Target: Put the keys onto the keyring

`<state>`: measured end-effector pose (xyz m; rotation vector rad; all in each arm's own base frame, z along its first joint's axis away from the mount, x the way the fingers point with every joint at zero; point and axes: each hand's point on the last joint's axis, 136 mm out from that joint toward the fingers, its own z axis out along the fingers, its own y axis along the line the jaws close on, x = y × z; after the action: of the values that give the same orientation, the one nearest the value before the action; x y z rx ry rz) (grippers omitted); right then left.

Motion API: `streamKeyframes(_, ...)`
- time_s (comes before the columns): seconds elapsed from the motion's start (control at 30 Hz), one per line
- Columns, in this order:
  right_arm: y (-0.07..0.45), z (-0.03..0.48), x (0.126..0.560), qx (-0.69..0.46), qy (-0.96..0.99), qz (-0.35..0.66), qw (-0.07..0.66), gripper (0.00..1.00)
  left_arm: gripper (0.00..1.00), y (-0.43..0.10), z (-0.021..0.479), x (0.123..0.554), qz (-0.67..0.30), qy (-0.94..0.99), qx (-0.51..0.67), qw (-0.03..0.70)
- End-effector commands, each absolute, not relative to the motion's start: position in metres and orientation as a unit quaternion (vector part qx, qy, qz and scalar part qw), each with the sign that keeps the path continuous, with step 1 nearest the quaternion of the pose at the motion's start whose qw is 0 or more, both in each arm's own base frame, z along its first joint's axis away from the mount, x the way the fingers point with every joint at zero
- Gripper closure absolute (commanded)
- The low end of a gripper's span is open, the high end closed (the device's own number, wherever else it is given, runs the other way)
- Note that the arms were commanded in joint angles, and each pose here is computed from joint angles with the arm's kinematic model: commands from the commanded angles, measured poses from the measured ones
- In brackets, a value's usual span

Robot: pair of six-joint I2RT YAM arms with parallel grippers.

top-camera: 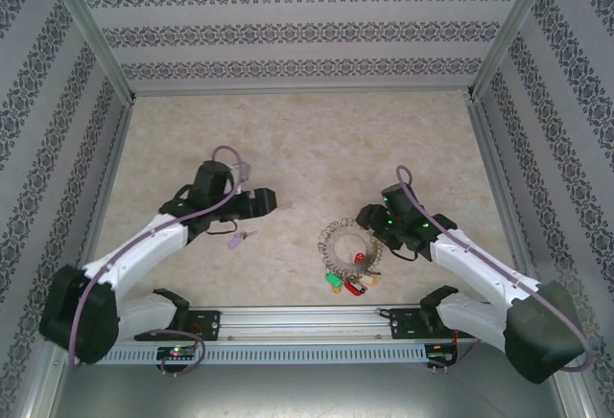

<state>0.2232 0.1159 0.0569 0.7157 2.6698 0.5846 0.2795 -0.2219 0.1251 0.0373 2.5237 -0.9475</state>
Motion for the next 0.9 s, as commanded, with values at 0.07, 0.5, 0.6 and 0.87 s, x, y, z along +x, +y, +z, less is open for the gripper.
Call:
streamKeyframes(0.07, 0.114, 0.042, 0.201, 0.167, 0.960, 0.203, 0.096, 0.39, 0.25, -0.283, 0.111, 0.273, -0.340, 0.921, 0.058, 0.180)
streamKeyframes(0.5, 0.126, 0.018, 0.184, 0.143, 0.961, 0.231, 0.052, 0.44, 0.28, -0.334, 0.070, 0.259, -0.332, 0.932, 0.084, 0.121)
streamKeyframes(0.6, 0.131, 0.016, 0.182, 0.139, 0.958, 0.246, 0.046, 0.44, 0.31, -0.343, 0.061, 0.257, -0.334, 0.932, 0.090, 0.107)
streamKeyframes(0.87, 0.145, 0.021, 0.184, 0.124, 0.947, 0.293, 0.052, 0.49, 0.42, -0.362, 0.046, 0.254, -0.337, 0.932, 0.104, 0.086)
